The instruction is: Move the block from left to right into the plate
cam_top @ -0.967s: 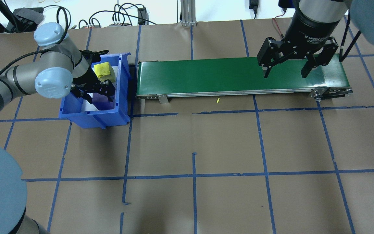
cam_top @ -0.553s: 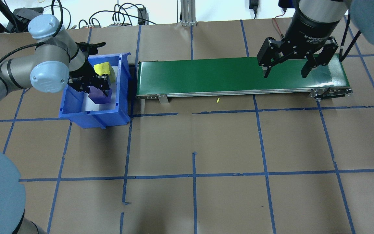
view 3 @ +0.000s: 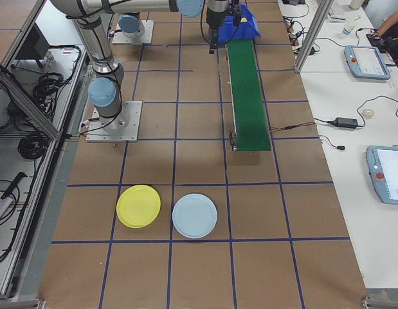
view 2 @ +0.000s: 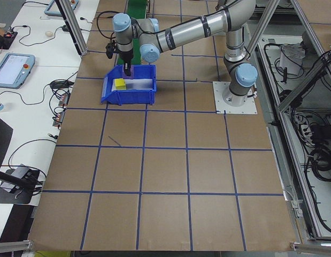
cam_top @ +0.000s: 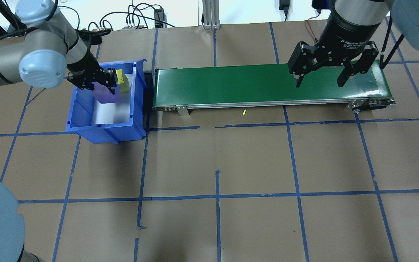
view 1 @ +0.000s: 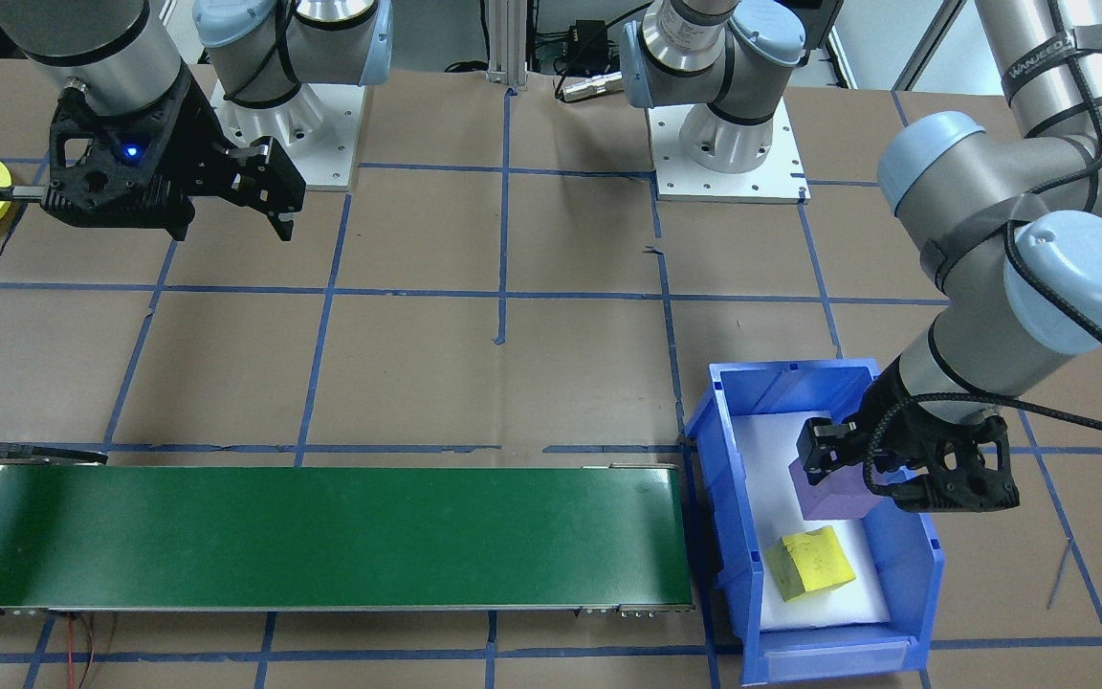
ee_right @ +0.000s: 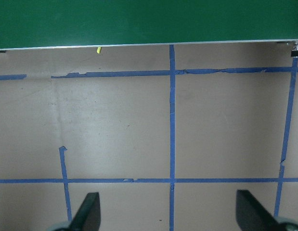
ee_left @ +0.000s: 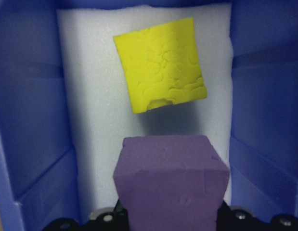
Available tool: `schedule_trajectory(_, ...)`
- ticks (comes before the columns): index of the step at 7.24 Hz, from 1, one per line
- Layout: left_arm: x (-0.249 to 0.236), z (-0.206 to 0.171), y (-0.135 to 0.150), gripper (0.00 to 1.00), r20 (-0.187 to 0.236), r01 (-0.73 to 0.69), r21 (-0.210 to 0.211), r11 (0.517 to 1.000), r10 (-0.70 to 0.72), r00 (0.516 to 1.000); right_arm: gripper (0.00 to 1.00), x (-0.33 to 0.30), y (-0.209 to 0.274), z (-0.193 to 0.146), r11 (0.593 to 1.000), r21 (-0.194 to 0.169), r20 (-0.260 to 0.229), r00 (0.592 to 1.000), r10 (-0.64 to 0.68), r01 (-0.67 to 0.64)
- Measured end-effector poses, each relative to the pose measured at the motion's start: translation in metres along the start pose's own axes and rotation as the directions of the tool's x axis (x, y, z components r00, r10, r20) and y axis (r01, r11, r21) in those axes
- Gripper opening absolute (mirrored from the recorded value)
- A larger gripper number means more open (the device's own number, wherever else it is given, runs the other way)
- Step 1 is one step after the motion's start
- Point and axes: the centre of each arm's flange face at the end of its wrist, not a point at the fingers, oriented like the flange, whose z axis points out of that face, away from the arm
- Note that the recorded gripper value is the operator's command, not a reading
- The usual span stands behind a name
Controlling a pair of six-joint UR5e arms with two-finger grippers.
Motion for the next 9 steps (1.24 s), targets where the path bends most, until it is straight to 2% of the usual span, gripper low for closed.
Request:
schedule_trajectory(2, 0.065, -0.013, -0.002, 0.18, -0.018, -0.027, 0.033, 0.999, 0.028, 0.999, 1.00, 0.000, 0.000, 0.000, 1.000, -0.001, 0.000, 1.000, -0.001, 0.001)
schedule_trajectory(3, 0.098, -0.003, -0.002, 0.19, -0.024, -0.055, 0.045, 0.997, 0.056, 0.998, 1.00, 0.000, -0.001, 0.000, 1.000, 0.002, 0.000, 1.000, -0.001, 0.001)
schedule_trajectory(5, 0.154, 0.035, -0.004, 0.19, -0.029, -0.112, 0.064, 0.992, 0.114, 0.993, 1.00, -0.001, -0.001, -0.003, 1.000, 0.008, 0.014, 1.000, -0.001, 0.001)
schedule_trajectory(7, 0.168, 0.068, -0.006, 0.27, -0.028, -0.148, 0.060, 0.987, 0.150, 0.988, 1.00, -0.004, -0.001, -0.003, 1.000, 0.009, 0.038, 0.999, -0.002, 0.001)
schedule_trajectory(8, 0.169, 0.088, -0.011, 0.68, -0.028, -0.154, 0.064, 0.986, 0.156, 0.987, 1.00, -0.004, -0.001, -0.003, 1.000, 0.009, 0.041, 0.999, -0.002, 0.002)
schedule_trajectory(9, 0.170, 0.100, -0.014, 0.85, -0.030, -0.152, 0.066, 0.986, 0.154, 0.988, 1.00, -0.004, -0.001, -0.003, 1.000, 0.009, 0.041, 0.999, -0.002, 0.002)
